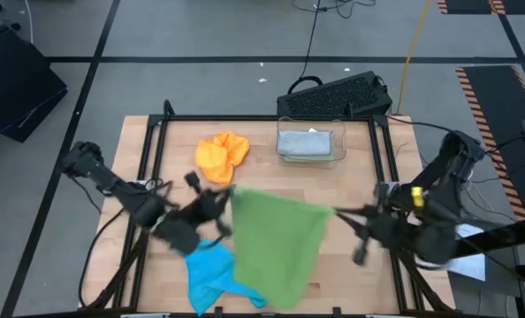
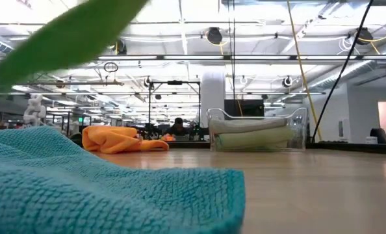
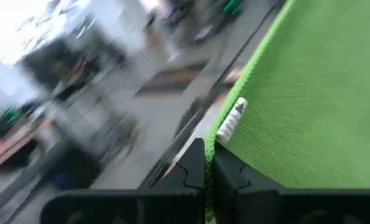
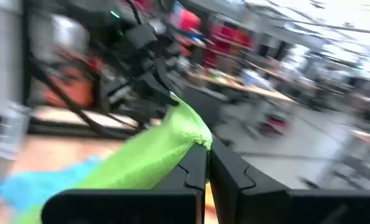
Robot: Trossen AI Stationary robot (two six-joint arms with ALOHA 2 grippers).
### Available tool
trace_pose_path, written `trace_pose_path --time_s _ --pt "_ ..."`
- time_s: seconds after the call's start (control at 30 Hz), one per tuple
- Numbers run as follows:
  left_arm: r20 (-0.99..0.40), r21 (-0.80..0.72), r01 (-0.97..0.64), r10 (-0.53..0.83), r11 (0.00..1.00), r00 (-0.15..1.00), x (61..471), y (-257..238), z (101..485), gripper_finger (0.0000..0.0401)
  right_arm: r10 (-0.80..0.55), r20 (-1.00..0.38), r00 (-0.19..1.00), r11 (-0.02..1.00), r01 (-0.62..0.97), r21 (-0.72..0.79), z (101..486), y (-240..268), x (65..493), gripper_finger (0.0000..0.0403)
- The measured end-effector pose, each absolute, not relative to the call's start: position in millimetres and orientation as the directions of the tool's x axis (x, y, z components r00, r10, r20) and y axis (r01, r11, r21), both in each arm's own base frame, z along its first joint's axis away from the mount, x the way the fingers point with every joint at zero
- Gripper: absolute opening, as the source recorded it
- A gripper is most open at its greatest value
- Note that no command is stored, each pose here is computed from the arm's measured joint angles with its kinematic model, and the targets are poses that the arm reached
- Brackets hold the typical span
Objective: Fold microfiber towels
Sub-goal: Fold the green microfiber towel
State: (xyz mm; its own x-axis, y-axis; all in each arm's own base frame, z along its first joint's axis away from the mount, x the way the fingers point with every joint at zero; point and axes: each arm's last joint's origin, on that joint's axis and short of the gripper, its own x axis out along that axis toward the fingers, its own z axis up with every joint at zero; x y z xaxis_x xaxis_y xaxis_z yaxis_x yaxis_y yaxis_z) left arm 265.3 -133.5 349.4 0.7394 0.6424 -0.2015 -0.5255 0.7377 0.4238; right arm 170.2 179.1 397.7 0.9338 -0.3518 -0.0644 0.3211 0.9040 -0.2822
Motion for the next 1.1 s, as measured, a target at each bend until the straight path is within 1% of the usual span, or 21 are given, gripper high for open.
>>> trace_pose_path --time_s 0.03,0.07,0.17,0.23,0.37,0.5,0.6,0.7,0.77,0.87,1.0,1.07,1.1 --pt "-0.236 0.417 -0.544 0.665 0.728 0.708 268.8 -120.4 341.8 0.0004 -0.382 -0.074 0.921 0.889 0.345 -0.302 390.9 174.0 175.3 0.0004" --pt "-0.286 0.394 -0.544 0.662 0.741 0.693 272.5 -109.2 334.6 0.0004 -0.406 -0.084 0.910 0.876 0.361 -0.321 384.1 168.6 179.9 0.0004" --pt "-0.436 0.304 -0.494 0.580 0.815 0.688 282.6 -84.3 318.1 0.0009 -0.428 -0.128 0.894 0.865 0.365 -0.345 363.1 153.0 191.0 0.0004" --pt "-0.494 0.279 -0.460 0.536 0.843 0.685 287.3 -76.5 309.5 0.0011 -0.419 -0.156 0.894 0.874 0.352 -0.334 351.5 145.5 194.2 0.0004" --pt "-0.528 0.324 -0.452 0.555 0.831 0.642 290.7 -65.3 297.0 0.0004 -0.427 -0.185 0.885 0.881 0.360 -0.307 334.7 131.9 193.7 0.0004" --pt "-0.534 0.335 -0.453 0.563 0.826 0.631 293.7 -54.9 295.1 0.0010 -0.437 -0.197 0.878 0.879 0.370 -0.301 325.8 118.1 188.1 0.0004" --pt "-0.499 0.330 -0.428 0.541 0.841 0.677 299.4 -52.6 303.4 0.0006 -0.468 -0.180 0.865 0.865 0.407 -0.293 330.2 102.5 182.8 0.0004" --pt "-0.398 0.312 -0.414 0.514 0.855 0.760 308.1 -49.4 320.1 0.0006 -0.518 -0.146 0.843 0.835 0.462 -0.298 338.0 83.3 179.3 0.0004" --pt "-0.341 0.325 -0.394 0.496 0.860 0.799 310.6 -44.0 330.4 0.0009 -0.529 -0.125 0.839 0.829 0.479 -0.289 344.7 71.5 177.1 0.0004" --pt "-0.240 0.320 -0.379 0.461 0.868 0.854 315.3 -32.2 346.1 0.0006 -0.507 -0.074 0.858 0.841 0.475 -0.259 358.4 56.2 174.0 0.0004" --pt "-0.091 0.283 -0.386 0.425 0.878 0.900 309.6 -12.4 373.5 0.0008 -0.451 0.037 0.892 0.866 0.447 -0.225 378.0 40.1 167.7 0.0004" --pt "-0.105 0.278 -0.382 0.424 0.881 0.900 297.7 -4.5 379.0 0.0011 -0.389 0.084 0.917 0.897 0.398 -0.191 385.3 35.3 160.5 0.0004" --pt "-0.097 0.250 -0.390 0.423 0.886 0.901 294.0 -1.1 382.9 0.0011 -0.353 0.092 0.931 0.915 0.364 -0.172 387.1 34.5 155.9 0.0004"
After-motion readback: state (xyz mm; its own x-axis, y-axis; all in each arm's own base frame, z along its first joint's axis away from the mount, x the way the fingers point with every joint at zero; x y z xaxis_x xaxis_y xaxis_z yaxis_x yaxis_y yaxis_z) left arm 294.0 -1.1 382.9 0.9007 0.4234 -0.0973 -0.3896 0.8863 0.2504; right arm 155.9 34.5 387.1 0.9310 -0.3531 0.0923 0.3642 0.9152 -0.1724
